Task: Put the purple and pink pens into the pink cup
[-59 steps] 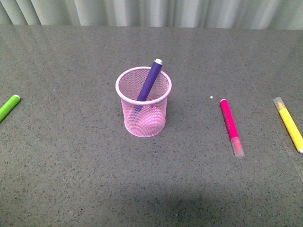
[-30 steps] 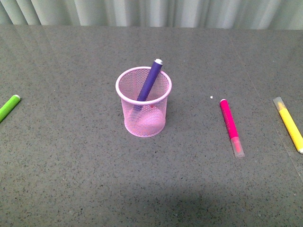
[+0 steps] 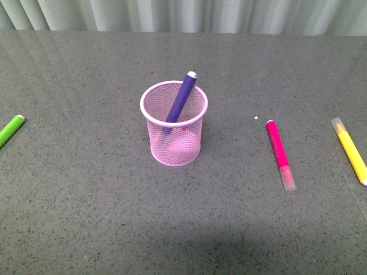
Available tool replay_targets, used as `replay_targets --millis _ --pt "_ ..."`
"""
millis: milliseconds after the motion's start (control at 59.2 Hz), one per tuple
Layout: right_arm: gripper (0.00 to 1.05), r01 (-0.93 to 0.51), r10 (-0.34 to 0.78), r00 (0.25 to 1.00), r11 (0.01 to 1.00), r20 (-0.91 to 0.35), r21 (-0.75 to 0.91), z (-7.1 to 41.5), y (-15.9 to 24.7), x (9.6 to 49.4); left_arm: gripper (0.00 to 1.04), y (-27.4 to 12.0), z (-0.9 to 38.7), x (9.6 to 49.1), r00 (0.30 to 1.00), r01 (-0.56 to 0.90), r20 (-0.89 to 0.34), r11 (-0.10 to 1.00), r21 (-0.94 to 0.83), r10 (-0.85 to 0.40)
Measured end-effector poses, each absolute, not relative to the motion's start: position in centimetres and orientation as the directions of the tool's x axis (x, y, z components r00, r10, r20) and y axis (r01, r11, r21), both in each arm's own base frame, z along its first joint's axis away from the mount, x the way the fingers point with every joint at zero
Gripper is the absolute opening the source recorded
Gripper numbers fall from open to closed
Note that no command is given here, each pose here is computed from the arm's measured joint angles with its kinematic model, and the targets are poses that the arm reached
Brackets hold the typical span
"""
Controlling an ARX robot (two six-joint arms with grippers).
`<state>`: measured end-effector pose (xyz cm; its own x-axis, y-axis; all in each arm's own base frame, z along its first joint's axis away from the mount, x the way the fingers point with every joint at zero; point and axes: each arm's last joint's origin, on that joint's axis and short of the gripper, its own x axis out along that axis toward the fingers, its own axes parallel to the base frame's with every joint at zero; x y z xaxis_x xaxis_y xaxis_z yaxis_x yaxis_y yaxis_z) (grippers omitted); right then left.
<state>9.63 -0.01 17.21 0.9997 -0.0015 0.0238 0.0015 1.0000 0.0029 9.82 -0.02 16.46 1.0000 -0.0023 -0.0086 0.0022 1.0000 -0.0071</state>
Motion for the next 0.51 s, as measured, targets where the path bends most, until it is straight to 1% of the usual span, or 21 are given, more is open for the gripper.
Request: replay_targets --millis 68,84,101,152,169,186,220,338,389,439,507 --pt "0.97 0.011 -0.011 1.000 1.000 0.012 0.005 17.2 0.0 9.7 0.97 0.0 16.5 9.8 1.000 0.002 -0.009 1.000 -0.007 -0.002" --pt "0.97 0.040 -0.039 0.998 0.999 -0.051 0.012 16.9 0.0 9.7 0.97 0.0 16.5 9.8 1.000 0.002 -0.009 1.000 -0.007 -0.002" --pt "0.97 0.061 -0.060 0.995 0.998 -0.084 0.016 17.0 0.0 9.7 0.97 0.0 16.5 9.8 1.000 0.002 -0.009 1.000 -0.007 -0.002" --pt "0.97 0.145 -0.148 0.940 0.989 -0.306 -0.034 17.4 0.0 10.3 0.97 0.0 16.5 9.8 1.000 0.000 -0.009 1.000 -0.007 0.000" --pt "0.97 0.135 -0.145 0.922 0.989 -0.360 -0.053 17.9 0.0 11.1 0.97 0.0 16.5 9.8 1.000 0.001 -0.009 1.000 -0.007 -0.001" --pt "0.97 0.121 -0.137 0.915 0.990 -0.380 -0.065 18.3 0.1 11.8 0.97 0.0 16.5 9.8 1.000 0.001 -0.008 1.000 -0.007 -0.002" --pt "0.97 0.070 -0.099 0.914 0.994 -0.394 -0.087 19.4 0.3 13.4 0.97 0.0 16.5 9.8 1.000 0.003 -0.009 1.000 -0.007 -0.003" --pt "0.97 -0.100 0.029 0.925 0.980 -0.379 -0.170 22.7 1.2 18.8 0.97 0.0 16.5 9.8 1.000 0.002 -0.009 1.000 -0.007 -0.002" --pt "0.97 -0.143 0.048 0.920 0.966 -0.389 -0.218 23.2 1.3 20.5 0.97 0.0 16.5 9.8 1.000 0.002 -0.009 1.000 -0.007 -0.002" --pt "0.97 -0.211 0.077 0.897 0.939 -0.435 -0.270 23.4 1.6 23.2 0.97 0.0 16.5 9.8 1.000 0.002 -0.009 1.000 -0.007 -0.002" --pt "0.97 -0.282 0.103 0.852 0.916 -0.513 -0.285 22.7 1.8 25.5 0.97 0.0 16.5 9.8 1.000 0.002 -0.009 1.000 -0.007 -0.002"
